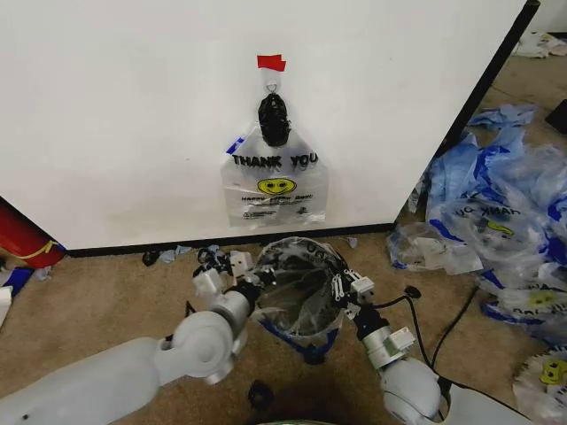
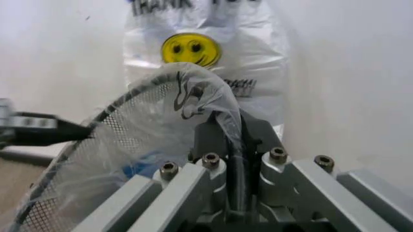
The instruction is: Pick up the garbage bag from the wall and place it over the trash bin.
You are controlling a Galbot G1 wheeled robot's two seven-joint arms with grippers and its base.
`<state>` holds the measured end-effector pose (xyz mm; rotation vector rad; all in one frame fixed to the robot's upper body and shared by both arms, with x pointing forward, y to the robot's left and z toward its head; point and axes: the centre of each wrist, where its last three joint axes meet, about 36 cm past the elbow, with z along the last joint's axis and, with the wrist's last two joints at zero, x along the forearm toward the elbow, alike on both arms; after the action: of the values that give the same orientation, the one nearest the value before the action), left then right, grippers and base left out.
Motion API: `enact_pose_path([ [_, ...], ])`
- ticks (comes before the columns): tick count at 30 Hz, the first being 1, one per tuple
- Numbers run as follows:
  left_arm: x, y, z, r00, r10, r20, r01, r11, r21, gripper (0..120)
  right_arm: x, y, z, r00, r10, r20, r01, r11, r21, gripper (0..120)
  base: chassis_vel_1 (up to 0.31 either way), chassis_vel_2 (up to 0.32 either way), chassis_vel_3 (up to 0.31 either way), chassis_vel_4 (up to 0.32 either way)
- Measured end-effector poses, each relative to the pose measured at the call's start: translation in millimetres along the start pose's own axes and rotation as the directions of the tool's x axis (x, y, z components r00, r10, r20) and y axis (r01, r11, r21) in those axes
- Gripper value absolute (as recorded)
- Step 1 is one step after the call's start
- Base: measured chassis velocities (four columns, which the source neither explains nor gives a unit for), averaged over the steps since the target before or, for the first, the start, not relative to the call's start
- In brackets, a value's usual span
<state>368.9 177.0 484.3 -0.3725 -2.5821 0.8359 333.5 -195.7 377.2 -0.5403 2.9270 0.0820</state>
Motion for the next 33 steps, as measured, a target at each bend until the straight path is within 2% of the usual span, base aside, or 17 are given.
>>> enact_pose_path([
  [4, 26.0, 21.7, 0.9, 0.999, 0.005, 0.038, -0.003, 0.998, -0.059, 0, -1.5, 3.6, -4.0, 0.999, 0.044, 0.006, -0.043, 0.998, -0.053, 1, 0.000, 0.000, 0.000, 0.000],
  [7, 39.3, 29.4, -2.4, 0.998, 0.013, 0.063, -0.007, 0.997, -0.082, 0, -1.5, 4.8, -5.2, 0.998, 0.058, 0.008, -0.058, 0.996, -0.069, 1, 0.000, 0.000, 0.000, 0.000],
  [14, 62.8, 30.6, -12.7, 0.993, 0.038, 0.114, -0.023, 0.991, -0.131, 0, -2.6, 4.0, -7.6, 0.994, 0.105, 0.013, -0.103, 0.989, -0.103, 1, 0.000, 0.000, 0.000, 0.000],
  [22, 73.5, 42.5, 4.3, 0.997, -0.008, 0.078, 0.019, 0.990, -0.139, 0, -2.8, 6.4, -17.5, 0.987, 0.156, 0.023, -0.150, 0.974, -0.171, 1, 0.000, 0.000, 0.000, 0.000],
  [25, 78.4, 46.7, 18.2, 0.999, -0.024, 0.048, 0.030, 0.991, -0.128, 10, -6.8, 6.3, -23.8, 0.983, 0.180, 0.040, -0.167, 0.963, -0.212, 1, 0.000, 0.000, 0.000, 0.000],
  [27, 82.0, 50.3, 29.9, 0.999, -0.033, 0.028, 0.036, 0.992, -0.123, 22, -11.7, 6.5, -28.7, 0.978, 0.203, 0.046, -0.185, 0.949, -0.254, 1, 0.000, 0.000, 0.000, 0.000],
  [29, 83.4, 51.4, 34.4, 0.999, -0.036, 0.020, 0.038, 0.992, -0.119, 25, -13.6, 6.4, -30.7, 0.976, 0.212, 0.049, -0.191, 0.944, -0.269, 1, 0.000, 0.000, 0.000, 0.000],
  [33, 85.5, 53.8, 46.0, 0.999, -0.035, 0.019, 0.038, 0.992, -0.122, 41, -19.6, 1.9, -34.5, 0.969, 0.239, 0.058, -0.213, 0.933, -0.291, 1, 0.000, 0.000, 0.000, 0.000],
])
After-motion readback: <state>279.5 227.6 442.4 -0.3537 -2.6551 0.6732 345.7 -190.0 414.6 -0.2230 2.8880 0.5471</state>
